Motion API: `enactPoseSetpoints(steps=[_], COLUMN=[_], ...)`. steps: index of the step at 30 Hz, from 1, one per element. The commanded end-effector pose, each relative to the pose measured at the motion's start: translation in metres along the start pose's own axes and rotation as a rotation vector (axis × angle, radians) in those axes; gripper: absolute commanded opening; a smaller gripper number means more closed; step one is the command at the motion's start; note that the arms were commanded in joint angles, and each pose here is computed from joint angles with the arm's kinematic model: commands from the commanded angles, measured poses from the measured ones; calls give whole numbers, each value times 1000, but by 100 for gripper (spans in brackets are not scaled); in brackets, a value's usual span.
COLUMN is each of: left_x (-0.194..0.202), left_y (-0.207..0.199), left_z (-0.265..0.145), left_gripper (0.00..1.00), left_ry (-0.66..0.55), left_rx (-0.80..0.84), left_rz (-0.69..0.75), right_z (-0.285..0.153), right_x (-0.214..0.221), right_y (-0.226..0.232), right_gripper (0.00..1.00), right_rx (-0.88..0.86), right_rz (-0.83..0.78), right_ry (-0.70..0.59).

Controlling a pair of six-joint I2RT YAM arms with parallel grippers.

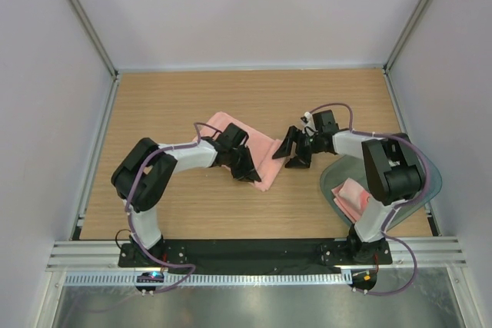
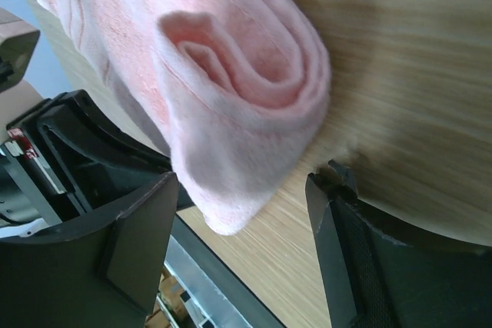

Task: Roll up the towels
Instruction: Roll the towel

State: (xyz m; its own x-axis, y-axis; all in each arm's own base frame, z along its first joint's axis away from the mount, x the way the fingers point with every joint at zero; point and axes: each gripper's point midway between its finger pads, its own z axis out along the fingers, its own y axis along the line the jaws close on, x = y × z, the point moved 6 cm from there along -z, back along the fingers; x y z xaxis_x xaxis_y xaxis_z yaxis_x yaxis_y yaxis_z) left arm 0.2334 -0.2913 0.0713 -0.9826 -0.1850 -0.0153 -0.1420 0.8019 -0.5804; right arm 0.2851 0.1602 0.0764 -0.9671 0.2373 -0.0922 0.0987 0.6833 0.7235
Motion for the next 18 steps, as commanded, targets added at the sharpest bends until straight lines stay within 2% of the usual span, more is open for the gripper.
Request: enactPoseSetpoints(steps=[1,3,6,7,10,13,14,18], left_x=[14,13,13,13,14,14,13,10], left_y=[52,51,50,49,49,50,47,56], left_z=[18,18,18,18,16,11,3,-20], left_gripper=[11,11,12,12,11,17,24,31], left_ry=[34,34,36,35,43,22,1,-63], left_rx=[-216,-210,-204,-201,-195,-199,-194,-311], left_rz=[-2,1,6,10,29,56,82,133], right_z=[20,29,38,40,41,37,35,28], right_x=[-7,-5,0,0,2,-1,-3,-8], right_y=[-4,-5,-4,-3,-2,3,5,14], right_gripper=[75,72,58,48,34,30,29,28], right_rx=[32,37,30,22,8,6,7,20], right_rz=[-42,-37,-42,-42,-41,-58,-63,-85], right_ry=[-33,-16,-1,-7,-6,-14,-15,-23])
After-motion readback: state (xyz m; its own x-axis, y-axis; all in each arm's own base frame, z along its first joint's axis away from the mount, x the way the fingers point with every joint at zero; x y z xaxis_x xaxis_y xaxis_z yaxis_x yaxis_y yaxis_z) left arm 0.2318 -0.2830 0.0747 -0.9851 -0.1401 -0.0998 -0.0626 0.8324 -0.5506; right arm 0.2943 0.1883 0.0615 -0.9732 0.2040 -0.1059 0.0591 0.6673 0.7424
